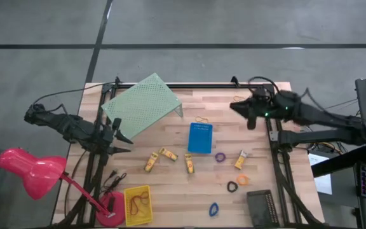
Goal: Pick & Place Office Desk Supplies
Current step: Put the yellow rubber band into the yellow basket
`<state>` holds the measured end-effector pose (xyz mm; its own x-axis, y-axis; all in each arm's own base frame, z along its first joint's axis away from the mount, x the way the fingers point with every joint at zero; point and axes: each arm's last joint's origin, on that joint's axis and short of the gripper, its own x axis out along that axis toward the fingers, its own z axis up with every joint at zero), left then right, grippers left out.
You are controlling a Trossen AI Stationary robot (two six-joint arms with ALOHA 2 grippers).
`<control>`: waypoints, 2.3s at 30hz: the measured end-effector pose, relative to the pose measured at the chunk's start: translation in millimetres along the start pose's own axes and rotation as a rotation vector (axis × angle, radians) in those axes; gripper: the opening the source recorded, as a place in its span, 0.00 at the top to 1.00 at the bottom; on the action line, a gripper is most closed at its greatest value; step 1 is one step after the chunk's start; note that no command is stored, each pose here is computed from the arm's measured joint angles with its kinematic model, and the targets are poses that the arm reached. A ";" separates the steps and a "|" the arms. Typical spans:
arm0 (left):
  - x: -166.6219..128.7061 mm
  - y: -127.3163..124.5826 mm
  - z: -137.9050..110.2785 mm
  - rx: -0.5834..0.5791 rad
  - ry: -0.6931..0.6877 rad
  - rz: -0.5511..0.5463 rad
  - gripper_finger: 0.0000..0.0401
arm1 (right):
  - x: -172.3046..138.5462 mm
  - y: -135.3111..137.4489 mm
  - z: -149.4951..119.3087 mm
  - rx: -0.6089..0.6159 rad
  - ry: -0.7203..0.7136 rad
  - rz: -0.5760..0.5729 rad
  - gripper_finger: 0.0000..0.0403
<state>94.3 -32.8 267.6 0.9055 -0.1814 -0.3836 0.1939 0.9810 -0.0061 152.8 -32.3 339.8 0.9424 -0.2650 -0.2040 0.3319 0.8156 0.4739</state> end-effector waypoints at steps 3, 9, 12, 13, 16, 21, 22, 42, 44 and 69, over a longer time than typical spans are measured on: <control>-0.1 0.2 -2.1 -0.004 0.021 0.002 0.62 | -12.9 3.7 20.6 -0.071 0.061 -0.174 0.83; 0.0 0.2 -2.2 -0.003 0.022 0.002 0.62 | -20.6 21.0 59.3 -0.263 0.003 -0.264 0.81; -0.1 0.2 -2.1 -0.004 0.021 0.002 0.62 | -19.6 28.9 73.1 -0.332 -0.014 -0.255 0.80; -0.1 0.2 -2.1 -0.004 0.021 0.002 0.62 | -18.6 30.9 76.6 -0.327 -0.014 -0.255 0.80; -0.1 0.2 -2.2 -0.004 0.022 0.002 0.62 | -14.5 30.4 84.9 -0.299 0.047 -0.311 0.80; -0.1 0.2 -2.2 -0.004 0.022 0.002 0.62 | 1.9 14.4 84.1 -0.228 0.263 -0.483 0.82; -0.1 0.2 -2.2 -0.004 0.022 0.001 0.62 | 6.4 9.1 83.0 -0.195 0.298 -0.524 0.82; -0.1 0.2 -2.2 -0.006 0.022 0.001 0.62 | 93.0 -116.3 43.9 -0.045 0.822 -1.006 0.79; -0.1 0.2 -2.2 -0.006 0.022 0.002 0.62 | 98.1 -125.3 39.4 -0.045 0.845 -1.030 0.80; -0.2 0.2 -2.5 -0.003 0.025 0.002 0.62 | 126.1 -254.8 8.0 0.299 0.852 -0.981 0.84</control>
<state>93.3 -32.3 265.4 0.8963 -0.1779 -0.4062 0.1912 0.9815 -0.0081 187.4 -277.7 200.2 0.0267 -0.1822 -0.9829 0.9531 0.3011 -0.0300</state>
